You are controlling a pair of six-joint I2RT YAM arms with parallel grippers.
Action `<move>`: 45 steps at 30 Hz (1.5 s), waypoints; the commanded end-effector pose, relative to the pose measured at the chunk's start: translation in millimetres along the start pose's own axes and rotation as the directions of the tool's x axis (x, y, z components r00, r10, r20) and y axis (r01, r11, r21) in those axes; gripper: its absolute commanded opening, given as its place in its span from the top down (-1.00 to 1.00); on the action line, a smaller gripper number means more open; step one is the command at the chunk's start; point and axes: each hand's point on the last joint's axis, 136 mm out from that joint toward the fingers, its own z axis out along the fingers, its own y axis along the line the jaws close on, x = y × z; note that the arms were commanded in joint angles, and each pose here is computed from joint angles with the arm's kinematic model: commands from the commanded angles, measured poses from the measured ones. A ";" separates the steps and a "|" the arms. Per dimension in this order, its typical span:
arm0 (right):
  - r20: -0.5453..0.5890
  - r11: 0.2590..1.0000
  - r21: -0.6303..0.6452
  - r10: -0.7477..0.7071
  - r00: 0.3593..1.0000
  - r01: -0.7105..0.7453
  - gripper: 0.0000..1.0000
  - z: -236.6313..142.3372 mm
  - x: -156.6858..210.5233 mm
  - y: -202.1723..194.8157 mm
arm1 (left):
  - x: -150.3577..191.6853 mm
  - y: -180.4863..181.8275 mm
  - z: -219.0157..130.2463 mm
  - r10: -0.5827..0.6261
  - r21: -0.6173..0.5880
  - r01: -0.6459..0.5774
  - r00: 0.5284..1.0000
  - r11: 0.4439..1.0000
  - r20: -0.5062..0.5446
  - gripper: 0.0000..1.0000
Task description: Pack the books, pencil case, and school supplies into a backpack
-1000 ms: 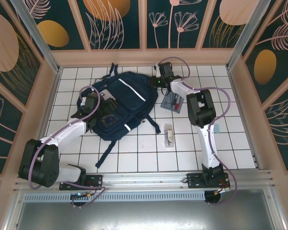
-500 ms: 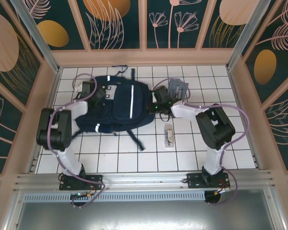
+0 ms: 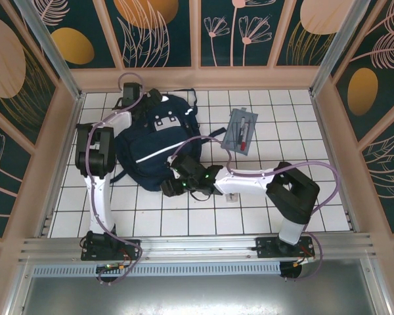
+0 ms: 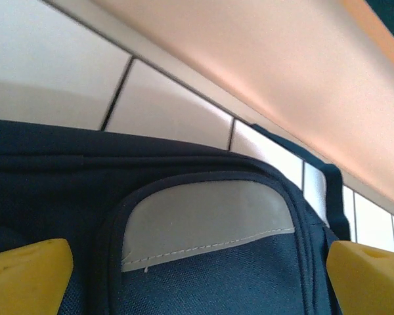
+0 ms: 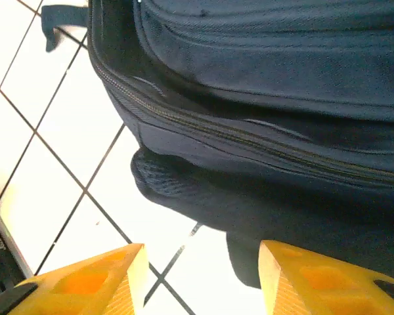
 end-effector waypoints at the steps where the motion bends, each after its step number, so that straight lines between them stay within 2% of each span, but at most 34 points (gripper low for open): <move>1: 0.085 0.989 0.133 -0.069 0.994 0.058 -0.12 -39.1 -41.7 -21.9 | -8.5 -24.7 -26.9 0.121 -0.002 -0.121 0.990 0.993 -0.069 -0.98; 4: 0.175 0.968 0.248 -0.090 0.980 0.045 -0.40 -61.5 -72.3 -52.1 | -29.0 -37.8 -64.3 0.162 -0.026 -0.162 0.987 0.986 -0.020 -0.98; 7: 0.238 0.951 0.307 -0.108 0.965 0.030 -0.53 -71.1 -101.1 -88.5 | -25.4 -37.9 -98.2 0.160 -0.039 -0.161 0.987 0.986 -0.010 -0.98; 11: 0.316 0.954 0.296 -0.048 0.948 -0.051 -0.46 -70.6 -139.3 -143.8 | 2.1 -19.4 -131.0 0.132 -0.056 -0.133 0.991 0.990 -0.024 -0.98; 13: 0.352 0.959 0.265 0.001 0.936 -0.101 -0.38 -64.4 -155.6 -169.2 | 24.7 1.5 -145.8 0.113 -0.089 -0.116 0.993 0.989 -0.036 -0.98; 15: 0.352 0.963 0.229 0.051 0.935 -0.139 -0.23 -54.2 -166.6 -188.2 | 37.4 13.1 -166.8 0.105 -0.103 -0.107 0.994 0.989 -0.019 -0.98; 18: 0.350 0.958 0.223 0.092 0.932 -0.179 -0.18 -35.5 -168.9 -210.6 | 62.5 38.0 -180.5 0.104 -0.154 -0.109 0.994 0.982 -0.041 -0.98; 23: 0.289 0.967 0.122 0.181 0.940 -0.224 0.01 0.4 -151.5 -214.5 | 94.0 70.1 -175.1 0.071 -0.206 -0.087 0.994 0.975 -0.082 -0.98; 27: 0.255 0.972 0.039 0.214 0.943 -0.232 0.38 7.4 -129.9 -199.3 | 102.5 88.6 -156.9 0.053 -0.254 -0.072 0.995 0.965 -0.079 -0.97; 32: 0.208 0.972 0.021 0.225 0.952 -0.235 0.69 4.5 -91.8 -168.2 | 108.5 70.7 -126.3 0.043 -0.129 -0.058 0.992 0.990 -0.115 -0.97; 36: 0.176 0.978 0.046 0.191 0.966 -0.202 0.66 -2.3 -63.1 -141.5 | 104.6 52.1 -105.5 0.038 -0.044 -0.044 0.990 0.998 -0.137 -0.97; 38: 0.184 0.971 0.107 0.190 0.964 -0.212 0.49 -11.4 -60.5 -148.8 | 103.0 47.6 -102.0 0.040 -0.036 -0.046 0.987 0.998 -0.155 -0.97; 40: 0.211 0.951 0.200 0.194 0.958 -0.236 0.36 -26.6 -66.7 -165.2 | 101.2 41.2 -105.3 0.042 -0.022 -0.046 0.985 0.999 -0.168 -0.97; 45: 0.278 0.889 0.354 0.198 0.940 -0.291 0.35 -57.1 -99.5 -195.2 | 103.0 13.2 -142.0 0.028 0.064 -0.018 0.988 0.998 -0.149 -0.97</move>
